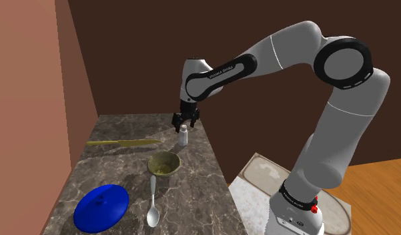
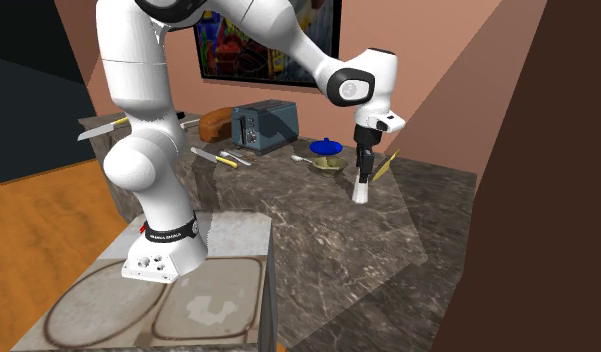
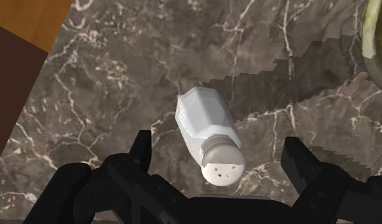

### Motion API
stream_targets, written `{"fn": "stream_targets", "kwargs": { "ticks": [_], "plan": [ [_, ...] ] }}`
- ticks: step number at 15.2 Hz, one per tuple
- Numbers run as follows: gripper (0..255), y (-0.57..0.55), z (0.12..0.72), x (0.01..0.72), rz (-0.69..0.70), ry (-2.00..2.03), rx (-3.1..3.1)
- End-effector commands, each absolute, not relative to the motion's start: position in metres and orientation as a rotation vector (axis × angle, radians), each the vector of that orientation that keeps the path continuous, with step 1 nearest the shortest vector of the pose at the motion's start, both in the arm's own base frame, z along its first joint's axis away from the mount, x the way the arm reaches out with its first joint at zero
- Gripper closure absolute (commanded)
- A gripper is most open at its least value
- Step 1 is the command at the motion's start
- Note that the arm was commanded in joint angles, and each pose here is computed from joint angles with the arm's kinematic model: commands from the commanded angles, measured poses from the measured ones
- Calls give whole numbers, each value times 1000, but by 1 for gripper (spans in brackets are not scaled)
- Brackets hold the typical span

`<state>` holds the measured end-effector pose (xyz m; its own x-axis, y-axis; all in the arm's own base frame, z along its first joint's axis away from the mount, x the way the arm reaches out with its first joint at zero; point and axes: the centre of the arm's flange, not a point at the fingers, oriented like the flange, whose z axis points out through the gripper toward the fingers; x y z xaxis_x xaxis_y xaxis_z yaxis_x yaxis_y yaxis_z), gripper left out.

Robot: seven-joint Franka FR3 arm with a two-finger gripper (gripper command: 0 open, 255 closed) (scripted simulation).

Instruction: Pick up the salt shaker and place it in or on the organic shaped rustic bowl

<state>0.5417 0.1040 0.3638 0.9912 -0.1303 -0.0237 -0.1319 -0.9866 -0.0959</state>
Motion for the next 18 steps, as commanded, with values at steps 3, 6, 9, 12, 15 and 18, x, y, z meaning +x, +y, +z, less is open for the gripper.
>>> {"fn": "stream_targets", "kwargs": {
  "ticks": [3, 6, 9, 12, 15, 18],
  "plan": [
    [255, 104, 364, 542, 26, 200, -3038],
    [255, 104, 364, 542, 26, 200, -3038],
    [255, 104, 364, 542, 26, 200, -3038],
    [255, 104, 364, 542, 26, 200, -3037],
    [255, 104, 380, 542, 26, 200, -3037],
    [255, 104, 395, 542, 26, 200, -3037]
  ]
}}
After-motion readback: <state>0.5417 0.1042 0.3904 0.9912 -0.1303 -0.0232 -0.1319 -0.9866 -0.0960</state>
